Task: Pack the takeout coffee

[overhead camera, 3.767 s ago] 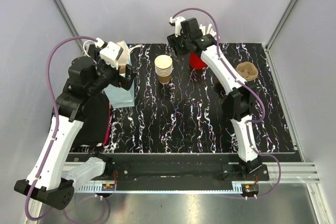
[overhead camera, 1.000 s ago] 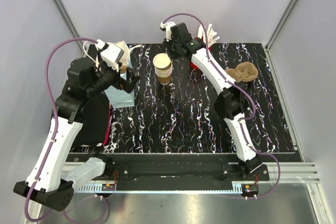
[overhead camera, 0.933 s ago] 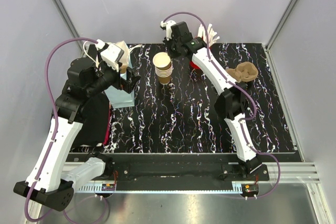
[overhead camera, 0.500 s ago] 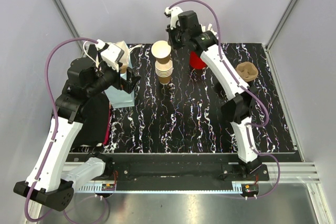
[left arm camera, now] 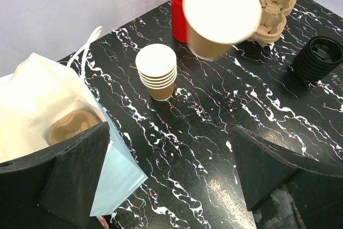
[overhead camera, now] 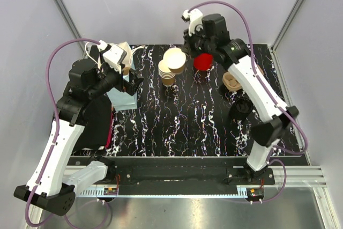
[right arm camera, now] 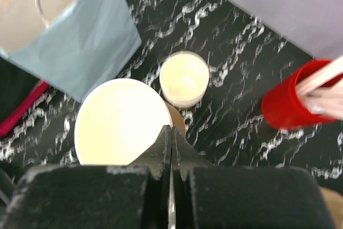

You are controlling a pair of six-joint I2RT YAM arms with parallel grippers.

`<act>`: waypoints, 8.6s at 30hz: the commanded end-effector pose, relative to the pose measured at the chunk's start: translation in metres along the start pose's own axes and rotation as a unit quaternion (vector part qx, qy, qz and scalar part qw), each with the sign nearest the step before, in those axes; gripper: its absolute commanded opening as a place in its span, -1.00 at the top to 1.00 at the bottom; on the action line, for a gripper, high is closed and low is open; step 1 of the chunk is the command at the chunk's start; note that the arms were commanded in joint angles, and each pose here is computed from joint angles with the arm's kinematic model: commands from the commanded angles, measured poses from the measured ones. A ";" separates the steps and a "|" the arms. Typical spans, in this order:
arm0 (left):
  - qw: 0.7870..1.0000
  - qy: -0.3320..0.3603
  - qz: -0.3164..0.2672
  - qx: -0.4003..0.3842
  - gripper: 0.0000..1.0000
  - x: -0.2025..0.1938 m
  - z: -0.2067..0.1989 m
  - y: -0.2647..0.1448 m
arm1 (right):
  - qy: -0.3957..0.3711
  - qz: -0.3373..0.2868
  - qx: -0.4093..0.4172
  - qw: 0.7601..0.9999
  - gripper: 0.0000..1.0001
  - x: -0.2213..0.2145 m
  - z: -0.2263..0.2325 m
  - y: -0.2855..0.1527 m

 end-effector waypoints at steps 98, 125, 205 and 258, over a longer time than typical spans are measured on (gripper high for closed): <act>0.999 0.029 0.020 -0.005 -0.98 -0.063 0.016 0.045 | -0.337 0.216 -0.059 0.915 0.57 -0.289 0.055 -0.030; 1.000 0.017 0.020 -0.009 -0.98 -0.063 0.018 0.041 | -0.154 0.195 0.098 0.964 0.24 -0.220 0.066 0.005; 0.999 -0.030 0.001 0.027 -0.98 -0.062 0.049 0.030 | 0.000 0.201 0.076 0.977 0.54 -0.250 0.055 0.045; 0.998 -0.027 0.011 -0.050 -0.98 -0.066 0.025 0.028 | -0.063 0.303 -0.081 0.947 0.33 -0.345 -0.077 -0.121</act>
Point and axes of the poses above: each gripper's point midway between its finger pads, its own y axis out along the fingers, its own z axis along the line the jaws close on, x = y × z, the point moved 2 cm from there along -y, back along the fingers, and after that the axes turned 7 degrees about -y, right-handed, at the moved point
